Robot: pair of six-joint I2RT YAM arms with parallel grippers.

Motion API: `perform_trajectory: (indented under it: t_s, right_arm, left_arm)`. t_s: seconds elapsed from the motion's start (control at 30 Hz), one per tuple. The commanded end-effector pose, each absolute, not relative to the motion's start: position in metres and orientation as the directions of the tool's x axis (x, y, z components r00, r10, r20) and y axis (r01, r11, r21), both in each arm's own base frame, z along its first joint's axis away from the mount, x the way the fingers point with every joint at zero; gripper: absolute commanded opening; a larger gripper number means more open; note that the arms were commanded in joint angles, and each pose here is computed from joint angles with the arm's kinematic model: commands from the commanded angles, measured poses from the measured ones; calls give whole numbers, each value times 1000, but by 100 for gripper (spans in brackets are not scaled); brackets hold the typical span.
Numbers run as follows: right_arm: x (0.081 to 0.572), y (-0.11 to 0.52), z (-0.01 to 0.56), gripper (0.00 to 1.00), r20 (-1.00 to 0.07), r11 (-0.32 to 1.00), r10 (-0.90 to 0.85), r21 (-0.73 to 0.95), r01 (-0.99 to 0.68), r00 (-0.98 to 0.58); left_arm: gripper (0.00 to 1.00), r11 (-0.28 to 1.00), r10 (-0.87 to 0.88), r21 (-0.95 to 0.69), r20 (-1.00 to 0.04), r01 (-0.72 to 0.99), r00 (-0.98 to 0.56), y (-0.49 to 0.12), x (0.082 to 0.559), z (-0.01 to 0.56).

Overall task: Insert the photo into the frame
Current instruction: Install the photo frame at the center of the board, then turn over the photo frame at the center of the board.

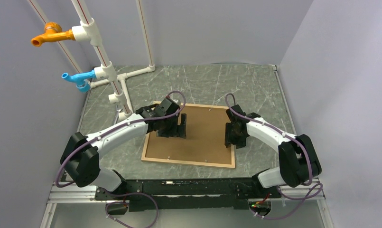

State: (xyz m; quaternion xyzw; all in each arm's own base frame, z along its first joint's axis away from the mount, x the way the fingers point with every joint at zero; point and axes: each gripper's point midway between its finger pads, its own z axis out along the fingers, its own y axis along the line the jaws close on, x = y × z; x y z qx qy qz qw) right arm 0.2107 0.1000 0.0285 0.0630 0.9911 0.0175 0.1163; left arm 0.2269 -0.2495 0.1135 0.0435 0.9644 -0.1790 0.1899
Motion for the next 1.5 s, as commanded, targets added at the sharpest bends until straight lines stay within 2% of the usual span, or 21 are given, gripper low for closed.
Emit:
perform_trajectory:
  t_s: [0.0,0.17,0.2,0.23,0.3,0.37,0.43,0.67,0.9,1.13,1.2,1.33,1.47]
  right_arm:
    - [199,109,27,51,-199,983,164,118,142,-966]
    - [181,120,13,47,-116,973,162,183,139,-980]
    - [180,121,12,41,-115,972,161,189,138,-980]
    - [180,122,11,26,-114,971,163,193,139,-980]
    - [183,123,13,9,-117,970,164,200,138,-979]
    - [188,126,19,0,-126,969,159,210,131,-979]
    - [196,127,30,0,-143,968,156,219,122,-977]
    - [231,127,93,0,-253,961,163,258,96,-954]
    - [235,127,139,0,-300,949,170,306,74,-939]
    - [224,138,156,0,-286,918,171,395,47,-943]
    - [222,140,159,0,-284,911,171,411,42,-944]
    - [219,143,163,0,-280,902,168,431,32,-945]
    - [216,145,168,0,-280,894,168,448,26,-945]
  left_arm:
    - [88,892,134,-327,-469,313,-873,-274,221,123]
    - [88,800,312,-284,-554,528,-771,-304,196,127]
    - [90,779,346,-269,-569,567,-746,-308,192,127]
    - [91,759,378,-253,-580,600,-722,-313,186,127]
    - [93,712,436,-227,-598,664,-672,-321,175,129]
    - [96,669,487,-184,-623,720,-612,-328,167,132]
    - [99,636,531,-131,-642,761,-554,-333,159,135]
    - [99,538,679,119,-648,834,-346,-346,136,132]
    - [100,545,775,402,-576,736,-260,-339,148,120]
    - [96,539,815,545,-529,642,-236,-333,168,114]
    - [94,529,834,603,-501,597,-232,-329,175,116]
    - [82,525,845,670,-482,524,-230,-327,186,123]
    - [64,513,857,722,-461,464,-230,-323,194,130]
